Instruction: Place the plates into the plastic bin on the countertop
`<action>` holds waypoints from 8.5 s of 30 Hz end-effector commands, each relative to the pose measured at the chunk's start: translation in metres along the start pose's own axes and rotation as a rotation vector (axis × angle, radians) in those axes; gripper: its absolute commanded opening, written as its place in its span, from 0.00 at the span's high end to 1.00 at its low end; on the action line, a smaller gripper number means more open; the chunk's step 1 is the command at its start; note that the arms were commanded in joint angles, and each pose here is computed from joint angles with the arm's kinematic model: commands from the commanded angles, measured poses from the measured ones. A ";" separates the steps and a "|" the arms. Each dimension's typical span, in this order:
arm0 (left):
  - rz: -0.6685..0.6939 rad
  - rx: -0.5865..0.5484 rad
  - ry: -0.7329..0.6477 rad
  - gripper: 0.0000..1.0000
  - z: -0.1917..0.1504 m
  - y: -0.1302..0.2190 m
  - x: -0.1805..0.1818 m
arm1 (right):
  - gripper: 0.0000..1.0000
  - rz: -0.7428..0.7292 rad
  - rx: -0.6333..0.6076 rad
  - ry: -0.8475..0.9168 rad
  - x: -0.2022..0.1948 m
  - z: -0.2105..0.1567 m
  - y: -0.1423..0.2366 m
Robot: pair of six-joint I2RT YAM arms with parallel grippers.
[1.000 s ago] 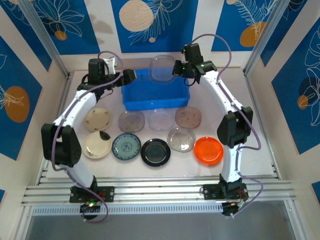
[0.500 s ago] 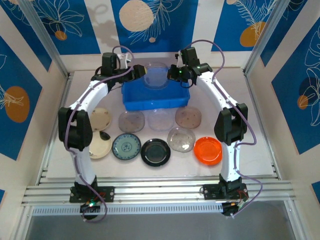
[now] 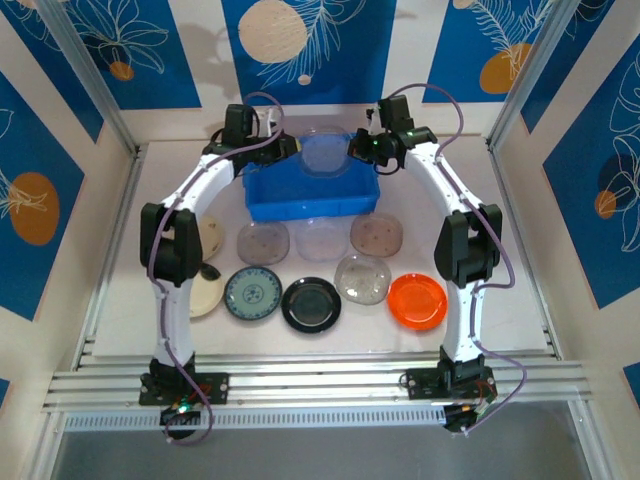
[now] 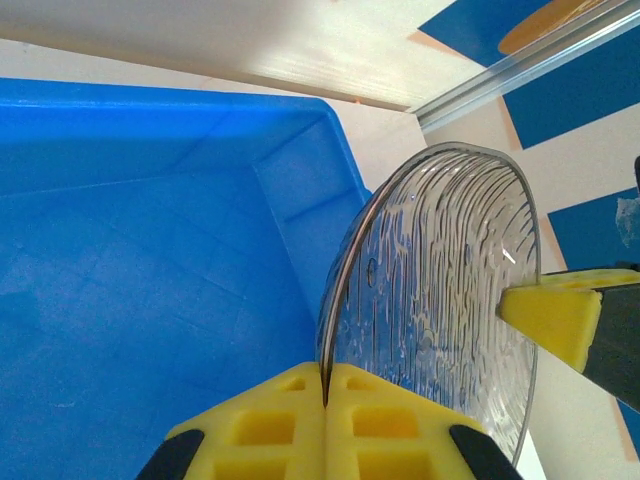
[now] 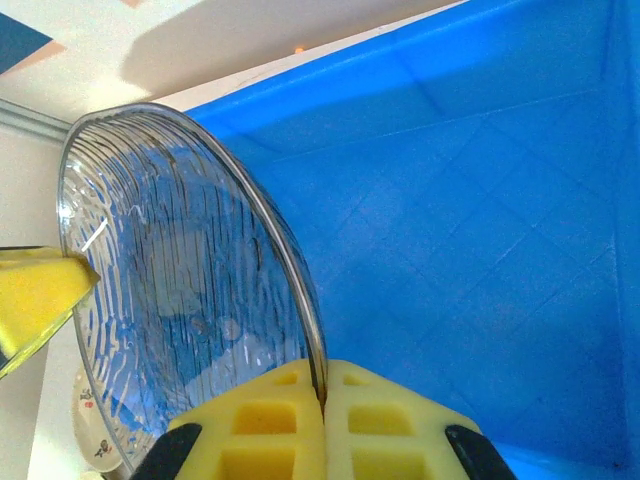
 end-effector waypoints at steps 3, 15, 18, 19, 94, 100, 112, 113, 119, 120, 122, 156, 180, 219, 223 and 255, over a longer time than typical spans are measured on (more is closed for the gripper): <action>0.083 0.051 0.030 1.00 -0.016 -0.019 0.011 | 0.94 -0.034 0.011 -0.017 -0.013 0.002 -0.010; 0.209 0.089 0.095 1.00 -0.040 -0.046 0.044 | 0.67 -0.146 0.029 -0.025 -0.041 0.008 -0.044; 0.228 0.099 0.110 1.00 -0.045 -0.053 0.050 | 0.58 -0.151 0.024 -0.029 -0.042 0.010 -0.045; 0.239 0.102 0.111 1.00 -0.045 -0.054 0.053 | 0.56 -0.152 0.017 -0.027 -0.041 0.012 -0.044; -0.083 0.443 -0.463 0.43 -0.233 -0.002 -0.230 | 0.59 -0.310 -0.095 -0.343 -0.192 -0.140 0.169; -0.123 0.506 -0.519 0.42 -0.263 -0.014 -0.249 | 0.59 -0.390 -0.043 -0.416 -0.216 -0.158 0.168; -0.272 0.591 -0.608 0.46 -0.294 -0.069 -0.263 | 0.61 -0.357 -0.094 -0.518 -0.231 -0.169 0.174; -0.279 0.596 -0.616 0.46 -0.296 -0.073 -0.263 | 0.61 -0.353 -0.095 -0.518 -0.231 -0.168 0.173; -0.320 0.621 -0.631 0.46 -0.311 -0.096 -0.258 | 0.61 -0.348 -0.098 -0.522 -0.233 -0.167 0.175; -0.325 0.619 -0.634 0.46 -0.312 -0.099 -0.258 | 0.61 -0.347 -0.102 -0.523 -0.233 -0.167 0.175; -0.334 0.621 -0.634 0.46 -0.315 -0.105 -0.259 | 0.60 -0.341 -0.104 -0.528 -0.234 -0.166 0.176; -0.205 0.732 -0.704 0.46 -0.342 -0.156 -0.220 | 0.62 -0.297 -0.127 -0.575 -0.249 -0.168 0.177; -0.249 0.749 -0.662 0.90 -0.335 -0.149 -0.231 | 0.62 -0.301 -0.153 -0.575 -0.251 -0.163 0.180; -0.183 0.173 -0.048 1.00 -0.087 0.019 -0.155 | 0.53 0.053 -0.179 -0.047 -0.057 -0.082 0.161; -0.175 0.154 -0.046 1.00 -0.083 0.029 -0.150 | 0.60 0.054 -0.147 -0.044 -0.050 -0.084 0.145; 0.351 -0.044 0.010 0.29 -0.075 0.179 0.002 | 1.00 0.128 0.054 0.098 0.058 -0.008 -0.059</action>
Point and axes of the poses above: each hand's point on the last joint's axis, 136 mm out from that joint toward the fingers, its own y axis back along the fingers, its own x axis along the line the jaws close on, z = x × y, the point moved 2 cm from there along y, back along the fingers, and after that the axes turned 13 degrees about -y, right-handed, at the moved point
